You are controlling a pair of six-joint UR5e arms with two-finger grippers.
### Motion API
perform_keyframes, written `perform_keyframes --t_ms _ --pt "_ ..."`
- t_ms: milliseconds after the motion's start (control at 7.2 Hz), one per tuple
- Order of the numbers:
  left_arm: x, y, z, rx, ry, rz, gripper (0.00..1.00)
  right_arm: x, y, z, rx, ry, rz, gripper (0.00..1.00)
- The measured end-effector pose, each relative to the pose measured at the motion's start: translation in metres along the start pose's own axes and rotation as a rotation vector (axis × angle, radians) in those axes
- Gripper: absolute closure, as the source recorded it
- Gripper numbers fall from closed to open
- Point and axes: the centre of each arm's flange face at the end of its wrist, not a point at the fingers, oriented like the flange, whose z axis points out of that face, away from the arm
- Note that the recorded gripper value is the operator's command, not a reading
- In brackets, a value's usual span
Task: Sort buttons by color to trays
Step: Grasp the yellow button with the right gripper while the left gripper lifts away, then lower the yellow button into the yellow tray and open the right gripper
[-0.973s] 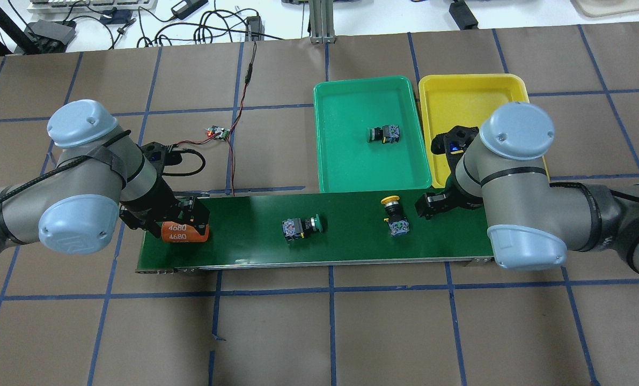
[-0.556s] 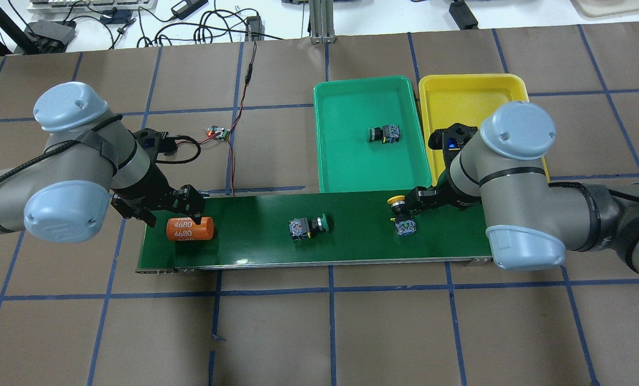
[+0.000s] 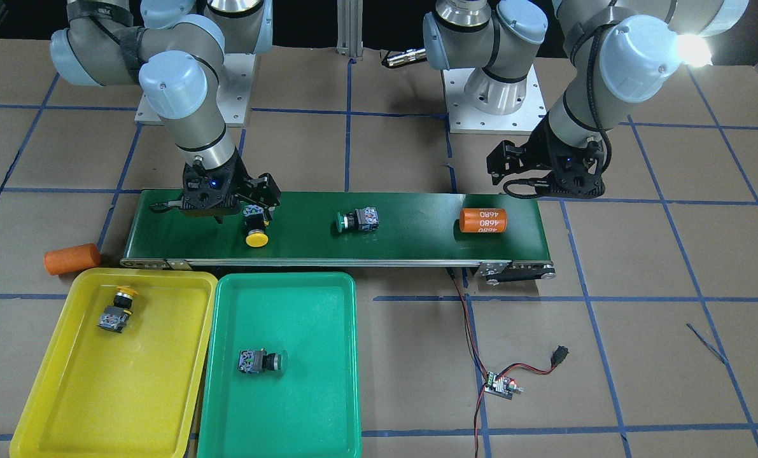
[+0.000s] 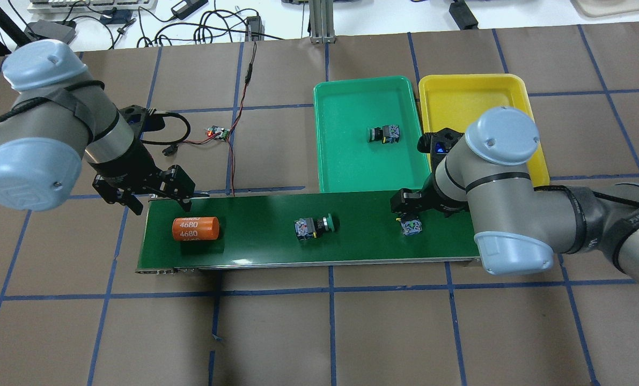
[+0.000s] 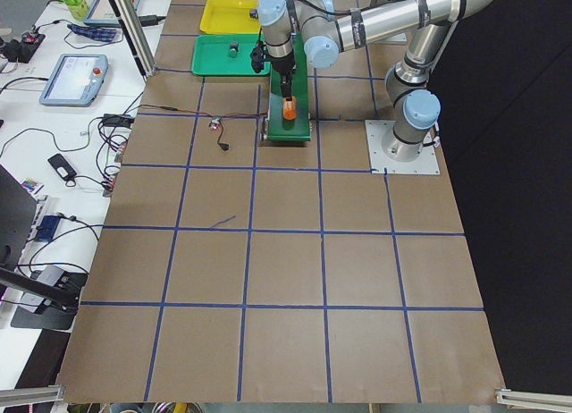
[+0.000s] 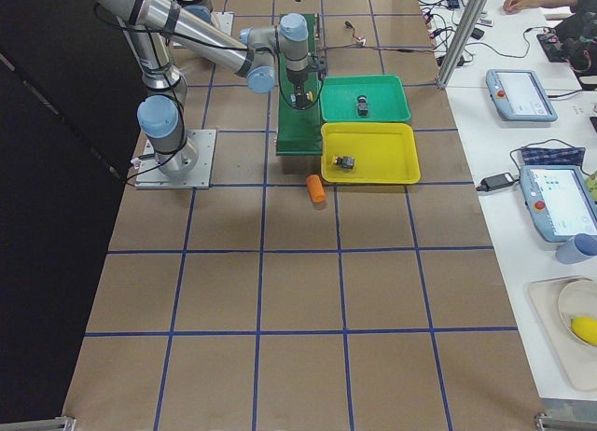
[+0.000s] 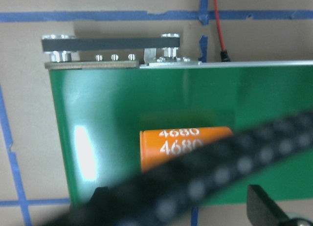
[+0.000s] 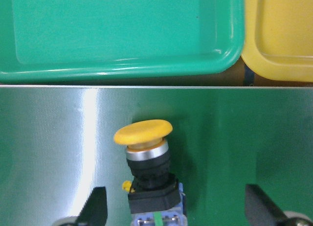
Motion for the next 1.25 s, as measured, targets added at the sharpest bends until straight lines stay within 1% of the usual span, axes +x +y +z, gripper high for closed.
perform_keyframes --t_ms 139,417,556,695,834,973,1112,1251 --pt "0.004 0.011 -0.013 0.014 -0.008 0.007 0.00 0.000 0.000 0.004 -0.003 0.003 -0.004 0.37" --pt "0.019 0.033 -0.037 0.051 -0.017 0.008 0.00 0.003 0.000 0.012 -0.015 0.024 -0.009 0.73" --pt "0.029 0.036 -0.052 0.085 -0.023 -0.011 0.00 0.003 -0.002 0.013 -0.016 0.030 -0.010 0.81" --pt "0.038 0.033 -0.075 0.129 -0.027 -0.017 0.00 0.004 -0.004 0.012 -0.012 0.033 -0.010 0.83" --pt "0.043 0.032 -0.098 0.170 -0.032 -0.010 0.00 0.004 -0.011 0.006 0.004 0.033 -0.012 0.85" --pt "0.041 0.029 -0.119 0.201 -0.041 -0.010 0.00 0.005 -0.029 -0.004 0.024 0.035 -0.023 0.85" --pt "0.034 0.021 -0.136 0.220 -0.052 -0.021 0.00 0.005 -0.059 -0.013 0.031 0.040 -0.040 0.85" --pt "0.029 0.008 -0.149 0.234 -0.055 -0.029 0.00 0.011 -0.097 -0.017 0.026 0.057 -0.062 0.83"
